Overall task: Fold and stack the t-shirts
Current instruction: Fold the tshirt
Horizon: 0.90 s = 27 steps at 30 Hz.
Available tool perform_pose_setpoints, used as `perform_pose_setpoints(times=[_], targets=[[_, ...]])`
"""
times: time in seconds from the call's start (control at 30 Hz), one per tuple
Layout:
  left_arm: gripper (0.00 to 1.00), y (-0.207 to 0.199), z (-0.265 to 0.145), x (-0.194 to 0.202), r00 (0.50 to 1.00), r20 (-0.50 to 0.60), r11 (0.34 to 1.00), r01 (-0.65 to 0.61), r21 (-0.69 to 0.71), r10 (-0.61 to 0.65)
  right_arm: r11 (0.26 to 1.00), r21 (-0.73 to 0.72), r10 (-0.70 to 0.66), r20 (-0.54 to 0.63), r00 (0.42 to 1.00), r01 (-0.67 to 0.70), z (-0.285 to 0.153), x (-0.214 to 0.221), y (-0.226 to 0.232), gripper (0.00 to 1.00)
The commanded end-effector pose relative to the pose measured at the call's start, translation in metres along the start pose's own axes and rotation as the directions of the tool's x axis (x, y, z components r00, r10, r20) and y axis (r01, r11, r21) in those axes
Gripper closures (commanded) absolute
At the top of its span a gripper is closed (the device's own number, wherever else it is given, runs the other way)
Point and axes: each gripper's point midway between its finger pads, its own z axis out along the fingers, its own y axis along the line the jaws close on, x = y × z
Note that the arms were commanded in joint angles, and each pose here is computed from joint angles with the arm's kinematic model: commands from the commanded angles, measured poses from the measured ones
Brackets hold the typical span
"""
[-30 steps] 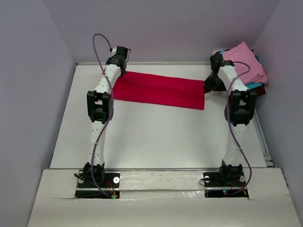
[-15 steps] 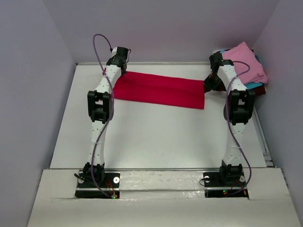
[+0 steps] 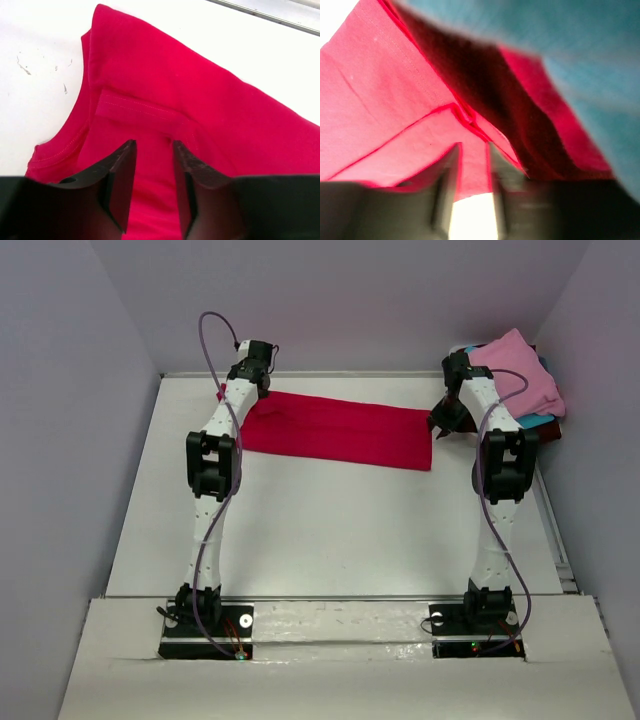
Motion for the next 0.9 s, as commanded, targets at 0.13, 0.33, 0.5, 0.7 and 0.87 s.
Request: perform_pose_setpoints(times=[0.13, 0.33, 0.5, 0.7, 0.87], targets=[[0.42, 0.008, -0.013, -0.021, 0.996, 0.087, 0.998, 0.027, -0.048, -0.022, 0.999, 0.002, 0.039, 0.051, 0.998, -0.039, -0.001, -0.025, -0.011, 0.35], [0.4, 0.017, -0.041, -0.03, 0.992, 0.125, 0.996, 0.037, -0.078, -0.027, 0.998, -0.054, 0.03, 0.037, 0.999, -0.028, -0.017, -0.02, -0.006, 0.34], [0.4, 0.027, -0.053, -0.02, 0.995, 0.099, 0.992, 0.028, -0.119, -0.017, 0.993, -0.116, -0.008, -0.034, 0.999, 0.004, -0.018, 0.004, 0.0, 0.36], [0.41, 0.036, -0.068, -0.027, 0.993, 0.114, 0.99, 0.039, -0.134, -0.023, 0.974, -0.207, -0.116, -0.109, 0.987, 0.091, -0.02, 0.037, 0.023, 0.44], [0.41, 0.039, -0.073, -0.023, 0.996, 0.086, 0.989, 0.035, -0.141, -0.023, 0.954, -0.238, -0.22, -0.152, 0.964, 0.181, -0.02, 0.063, 0.037, 0.57]])
